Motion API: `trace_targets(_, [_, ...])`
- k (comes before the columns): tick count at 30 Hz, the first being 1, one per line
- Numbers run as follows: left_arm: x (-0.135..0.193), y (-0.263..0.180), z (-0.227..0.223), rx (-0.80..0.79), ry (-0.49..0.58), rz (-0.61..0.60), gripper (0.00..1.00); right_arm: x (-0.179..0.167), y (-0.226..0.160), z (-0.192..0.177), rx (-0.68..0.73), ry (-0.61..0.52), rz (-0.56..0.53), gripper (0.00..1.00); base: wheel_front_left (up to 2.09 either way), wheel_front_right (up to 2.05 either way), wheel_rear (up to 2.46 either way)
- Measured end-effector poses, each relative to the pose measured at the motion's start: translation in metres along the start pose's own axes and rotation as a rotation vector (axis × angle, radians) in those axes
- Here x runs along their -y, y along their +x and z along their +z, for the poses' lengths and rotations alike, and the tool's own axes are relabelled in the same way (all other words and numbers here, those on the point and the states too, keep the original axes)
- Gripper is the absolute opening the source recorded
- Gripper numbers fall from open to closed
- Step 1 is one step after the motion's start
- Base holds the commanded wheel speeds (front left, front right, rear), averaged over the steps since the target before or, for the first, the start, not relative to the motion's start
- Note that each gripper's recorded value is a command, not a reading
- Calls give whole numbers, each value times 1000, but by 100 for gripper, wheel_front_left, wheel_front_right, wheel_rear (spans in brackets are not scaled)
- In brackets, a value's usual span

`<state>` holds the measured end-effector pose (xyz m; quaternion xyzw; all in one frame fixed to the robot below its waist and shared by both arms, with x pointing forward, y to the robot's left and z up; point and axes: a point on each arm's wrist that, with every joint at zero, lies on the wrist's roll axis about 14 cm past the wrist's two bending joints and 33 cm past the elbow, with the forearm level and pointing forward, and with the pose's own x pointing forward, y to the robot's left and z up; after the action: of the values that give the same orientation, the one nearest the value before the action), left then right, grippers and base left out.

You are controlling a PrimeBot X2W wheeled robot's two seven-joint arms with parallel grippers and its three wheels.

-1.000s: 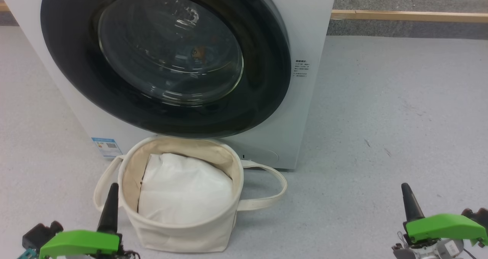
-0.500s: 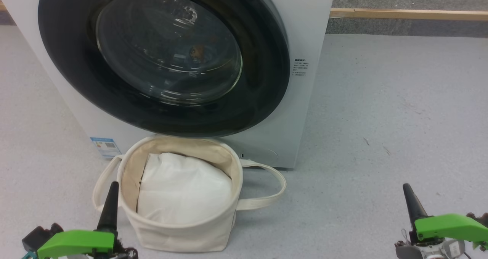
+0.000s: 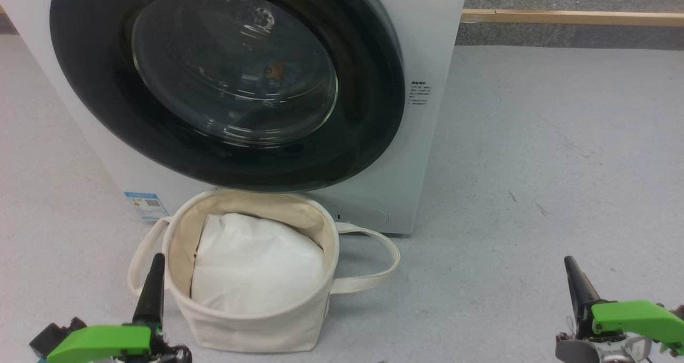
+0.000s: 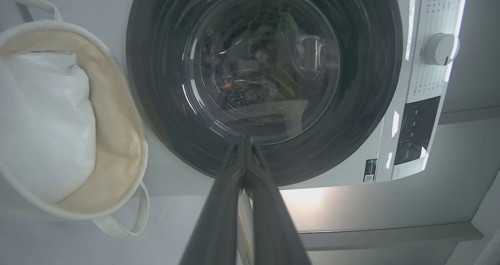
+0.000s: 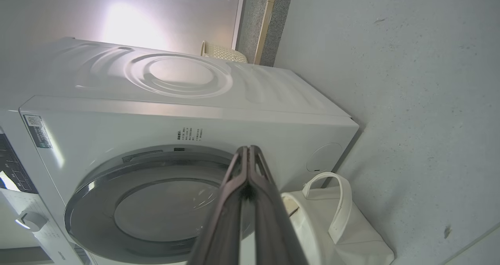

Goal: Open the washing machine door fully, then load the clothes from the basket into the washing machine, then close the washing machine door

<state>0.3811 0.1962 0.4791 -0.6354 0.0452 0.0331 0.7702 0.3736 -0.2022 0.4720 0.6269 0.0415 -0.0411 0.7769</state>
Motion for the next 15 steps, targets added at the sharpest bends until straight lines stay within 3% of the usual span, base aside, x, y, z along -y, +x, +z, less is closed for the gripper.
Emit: trace_targets(15, [15,2,-1,-9,-140,-46,0,-2,0,5,12,158,15,0,0,0,0])
